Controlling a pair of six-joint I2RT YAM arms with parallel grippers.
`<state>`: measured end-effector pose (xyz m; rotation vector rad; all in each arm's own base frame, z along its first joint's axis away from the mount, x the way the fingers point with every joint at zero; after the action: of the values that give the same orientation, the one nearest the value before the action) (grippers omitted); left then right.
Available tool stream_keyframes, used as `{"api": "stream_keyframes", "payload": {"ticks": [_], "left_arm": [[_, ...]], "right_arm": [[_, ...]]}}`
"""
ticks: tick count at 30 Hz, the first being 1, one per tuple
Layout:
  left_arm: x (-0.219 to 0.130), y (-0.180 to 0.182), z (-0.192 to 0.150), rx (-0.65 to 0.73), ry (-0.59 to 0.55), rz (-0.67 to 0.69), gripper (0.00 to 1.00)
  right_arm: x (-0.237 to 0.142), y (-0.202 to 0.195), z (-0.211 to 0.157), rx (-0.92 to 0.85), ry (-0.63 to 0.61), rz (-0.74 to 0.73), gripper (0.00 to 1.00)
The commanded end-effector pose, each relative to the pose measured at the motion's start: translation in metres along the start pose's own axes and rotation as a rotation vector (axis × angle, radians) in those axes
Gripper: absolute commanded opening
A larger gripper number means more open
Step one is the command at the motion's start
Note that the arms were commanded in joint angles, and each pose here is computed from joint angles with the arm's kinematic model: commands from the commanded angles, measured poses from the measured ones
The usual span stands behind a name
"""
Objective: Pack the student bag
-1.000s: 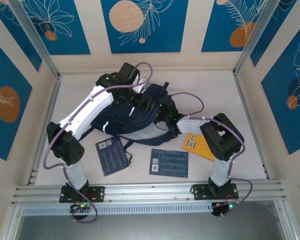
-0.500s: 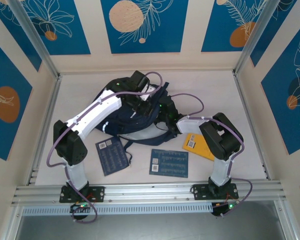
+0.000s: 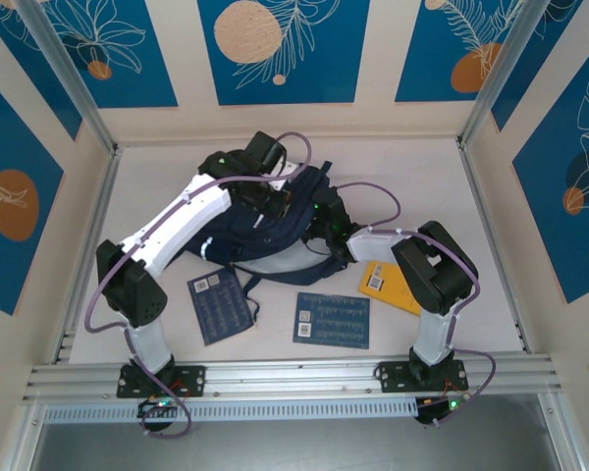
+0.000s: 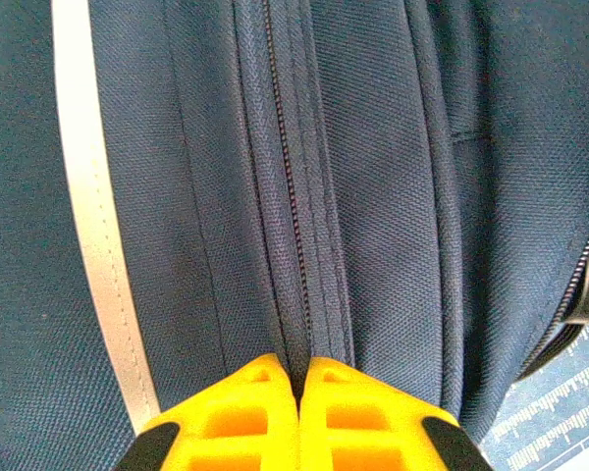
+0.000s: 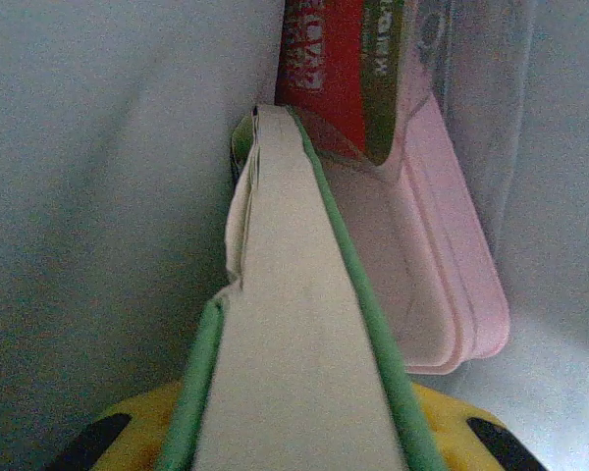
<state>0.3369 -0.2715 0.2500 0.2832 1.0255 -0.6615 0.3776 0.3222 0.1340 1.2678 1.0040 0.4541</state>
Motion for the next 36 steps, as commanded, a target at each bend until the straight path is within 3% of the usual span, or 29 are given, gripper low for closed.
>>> {"api": "stream_keyframes", "payload": {"ticks": [1,6,14,21,23,26,27,31,36], "left_arm": [[-0.066,0.020,0.033,-0.032,-0.220,0.054,0.00],[-0.097,0.032,0.040,-0.095,-0.306,0.027,0.00],[-0.106,0.021,0.056,-0.123,-0.361,-0.107,0.00],[-0.109,0.017,0.073,-0.123,-0.404,-0.146,0.00],[-0.109,0.018,0.077,-0.121,-0.407,-0.147,0.00],[-0.105,0.022,0.079,-0.129,-0.406,-0.141,0.00],[-0.103,0.024,0.079,-0.137,-0.404,-0.139,0.00],[-0.103,0.035,0.077,-0.168,-0.408,-0.144,0.00],[-0.101,0.050,0.075,-0.209,-0.416,-0.141,0.00]], "right_arm": [[-0.011,0.022,0.001,-0.031,0.002,0.072,0.00],[-0.011,0.019,0.005,-0.027,0.006,0.069,0.00],[0.006,0.034,-0.002,-0.021,0.069,0.096,0.00],[0.046,0.018,-0.006,0.084,0.022,-0.044,0.07],[0.062,0.023,-0.010,0.077,0.012,-0.025,0.19],[0.081,0.042,-0.013,0.047,0.055,0.099,0.56],[0.080,0.050,-0.013,0.020,0.064,0.138,0.63],[0.058,0.064,-0.012,-0.117,0.019,0.161,0.75],[0.028,0.051,0.001,-0.135,0.000,0.151,0.76]]}}
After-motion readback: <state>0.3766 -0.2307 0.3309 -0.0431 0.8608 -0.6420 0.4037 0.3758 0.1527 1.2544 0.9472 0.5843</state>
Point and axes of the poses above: each hand's point on the last joint's axis, 136 mm out from that joint toward the fingers, its own x axis out along the fingers, its own y axis along the line the jaws close on, z = x × y, the point moved 2 cm from there along -x, back along the fingers, and after that the axes turned 6 degrees about x, right-handed, at the moved point
